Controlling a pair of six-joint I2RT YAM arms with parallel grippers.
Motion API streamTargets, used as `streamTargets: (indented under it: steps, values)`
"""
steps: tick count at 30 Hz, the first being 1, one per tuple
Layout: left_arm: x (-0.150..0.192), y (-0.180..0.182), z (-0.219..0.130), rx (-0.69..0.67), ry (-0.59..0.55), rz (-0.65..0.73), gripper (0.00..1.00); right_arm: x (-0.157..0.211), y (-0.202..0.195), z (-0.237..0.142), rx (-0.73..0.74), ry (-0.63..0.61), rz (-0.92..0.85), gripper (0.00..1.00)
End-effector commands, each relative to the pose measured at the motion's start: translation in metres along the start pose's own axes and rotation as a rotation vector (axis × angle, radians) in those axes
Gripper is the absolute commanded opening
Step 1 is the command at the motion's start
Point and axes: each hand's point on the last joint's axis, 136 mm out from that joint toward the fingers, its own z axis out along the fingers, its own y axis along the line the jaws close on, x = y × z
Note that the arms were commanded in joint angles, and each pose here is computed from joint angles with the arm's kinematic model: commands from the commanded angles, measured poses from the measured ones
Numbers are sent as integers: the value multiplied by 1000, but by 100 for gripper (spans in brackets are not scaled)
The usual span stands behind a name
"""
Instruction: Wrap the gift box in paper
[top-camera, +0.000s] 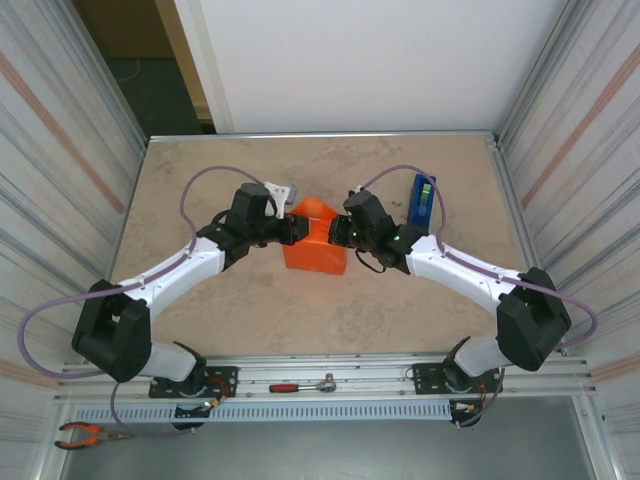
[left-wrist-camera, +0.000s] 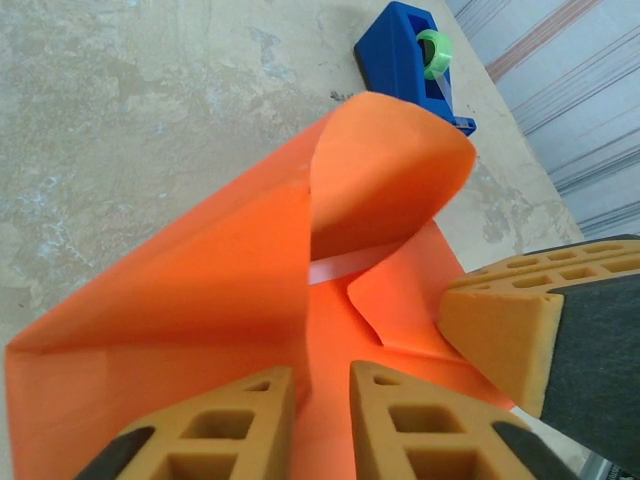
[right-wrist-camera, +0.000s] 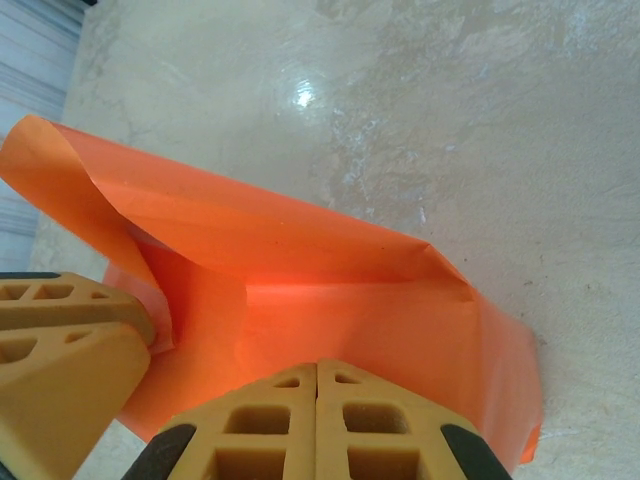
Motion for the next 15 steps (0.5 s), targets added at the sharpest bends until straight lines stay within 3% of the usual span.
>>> streamTargets:
  steps: [1, 15]
  values:
    - [15, -6, 3, 0, 65, -3, 26, 22, -9, 7, 19, 60, -5, 0]
    - [39, 3, 18, -86, 110, 50, 43, 28, -13, 7, 25, 65, 3, 0]
